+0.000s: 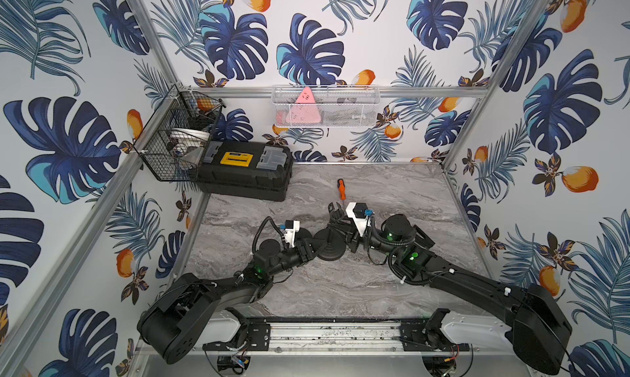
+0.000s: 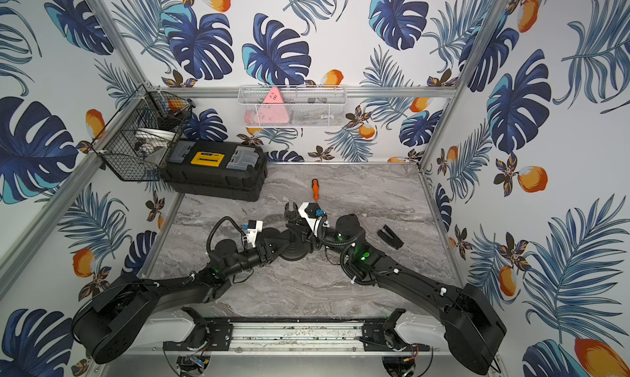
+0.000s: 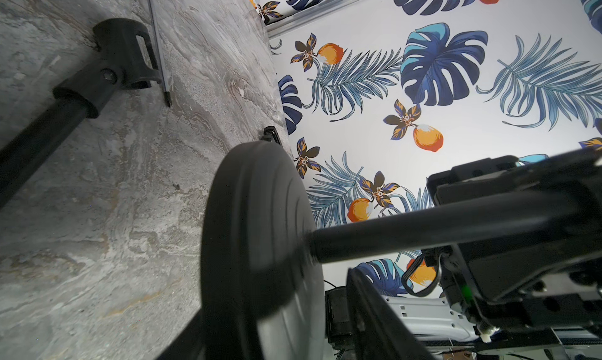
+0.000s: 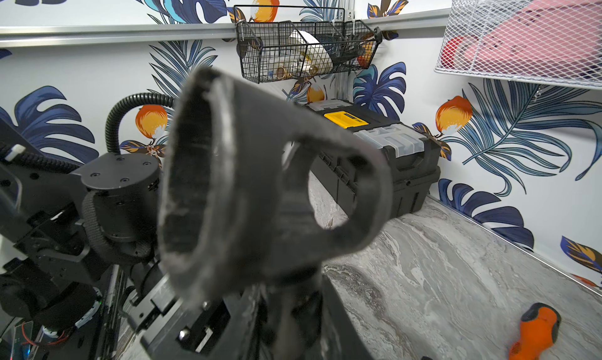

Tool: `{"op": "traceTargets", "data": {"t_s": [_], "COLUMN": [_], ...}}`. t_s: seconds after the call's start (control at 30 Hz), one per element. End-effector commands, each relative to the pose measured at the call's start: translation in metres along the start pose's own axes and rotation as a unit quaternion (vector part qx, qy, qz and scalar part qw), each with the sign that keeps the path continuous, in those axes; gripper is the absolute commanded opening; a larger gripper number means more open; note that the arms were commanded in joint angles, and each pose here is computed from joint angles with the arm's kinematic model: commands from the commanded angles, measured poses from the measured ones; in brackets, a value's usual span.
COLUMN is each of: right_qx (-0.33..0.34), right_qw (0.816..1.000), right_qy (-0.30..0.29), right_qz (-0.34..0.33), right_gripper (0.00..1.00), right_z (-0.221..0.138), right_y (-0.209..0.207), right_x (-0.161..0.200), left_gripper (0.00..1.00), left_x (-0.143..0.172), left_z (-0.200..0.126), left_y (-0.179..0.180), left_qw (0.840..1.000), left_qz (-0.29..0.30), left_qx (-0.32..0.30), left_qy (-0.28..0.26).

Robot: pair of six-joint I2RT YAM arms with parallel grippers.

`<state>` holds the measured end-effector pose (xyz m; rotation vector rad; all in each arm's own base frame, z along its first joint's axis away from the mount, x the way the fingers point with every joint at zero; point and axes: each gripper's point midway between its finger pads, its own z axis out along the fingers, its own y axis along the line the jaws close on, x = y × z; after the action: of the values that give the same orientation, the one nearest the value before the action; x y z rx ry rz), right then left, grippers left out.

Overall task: Assemble a microphone stand
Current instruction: Place the microphone stand at the center of the board.

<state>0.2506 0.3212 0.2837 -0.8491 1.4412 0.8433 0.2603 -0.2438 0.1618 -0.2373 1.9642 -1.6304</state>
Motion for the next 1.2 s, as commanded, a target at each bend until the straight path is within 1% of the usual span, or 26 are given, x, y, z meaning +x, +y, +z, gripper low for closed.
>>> {"op": "traceTargets", "data": {"t_s": [0.0,0.1,0.13,0.17,0.23,0.3,0.37,0.4,0.43,0.47,0.6,0.63,0.9,0.97,1.07,1.17], "right_qx": [-0.006,-0.004,-0.003,-0.004,-0.003,0.001,0.007,0.011,0.013,0.015,0.034,0.036,0.076,0.079,0.086,0.090], "right_qw": [0.999,0.999,0.999,0.999,0.999,0.999,0.999,0.999,0.999,0.999,0.999,0.999,0.997,0.997,0.996,0.996], "right_qy": [-0.053,-0.051,-0.051,-0.048,-0.046,-0.044,-0.040,-0.037,-0.035,-0.037,-0.032,-0.032,-0.020,-0.018,-0.012,0.000], "right_qz": [-0.009,-0.009,-0.010,-0.009,-0.010,-0.008,-0.007,-0.007,-0.009,-0.010,-0.009,-0.009,0.002,0.004,0.011,0.021], "right_gripper": [0.00,0.00,0.00,0.02,0.10,0.28,0.38,0.47,0.54,0.58,0.83,0.99,1.00,1.00,1.00,1.00], "right_z": [-0.003,-0.003,-0.003,-0.003,-0.003,-0.003,-0.004,-0.004,-0.005,-0.007,-0.010,-0.010,-0.030,-0.036,-0.046,-0.054], "right_y": [0.003,0.003,0.003,0.003,0.002,0.001,-0.001,-0.002,-0.003,-0.003,-0.009,-0.009,-0.018,-0.017,-0.017,-0.016], "right_x": [-0.030,-0.029,-0.029,-0.028,-0.027,-0.026,-0.026,-0.025,-0.025,-0.025,-0.021,-0.020,-0.001,0.004,0.013,0.028], "left_gripper": [0.49,0.34,0.30,0.27,0.20,0.17,0.14,0.13,0.12,0.11,0.08,0.07,0.00,0.00,0.00,0.00], "left_x": [-0.007,-0.008,-0.008,-0.007,-0.008,-0.011,-0.012,-0.013,-0.014,-0.015,-0.018,-0.019,-0.042,-0.051,-0.067,-0.089], "left_z": [-0.001,-0.002,-0.002,-0.002,-0.003,-0.005,-0.006,-0.006,-0.006,-0.006,-0.007,-0.007,-0.011,-0.013,-0.017,-0.023], "left_y": [-0.012,-0.013,-0.013,-0.013,-0.012,-0.012,-0.013,-0.015,-0.016,-0.017,-0.023,-0.024,-0.038,-0.043,-0.044,-0.046], "left_qw": [1.000,1.000,0.999,0.999,0.999,0.999,0.999,0.998,0.998,0.998,0.997,0.997,0.996,0.995,0.994,0.992], "left_qz": [0.005,0.005,0.003,0.002,0.000,-0.004,-0.006,-0.007,-0.009,-0.009,-0.014,-0.014,-0.012,-0.009,-0.003,0.025], "left_qx": [0.025,0.025,0.026,0.025,0.027,0.030,0.035,0.038,0.041,0.044,0.052,0.053,0.048,0.048,0.035,0.002], "left_qy": [-0.016,-0.018,-0.018,-0.019,-0.024,-0.033,-0.037,-0.039,-0.041,-0.042,-0.049,-0.050,-0.078,-0.088,-0.104,-0.123]}}
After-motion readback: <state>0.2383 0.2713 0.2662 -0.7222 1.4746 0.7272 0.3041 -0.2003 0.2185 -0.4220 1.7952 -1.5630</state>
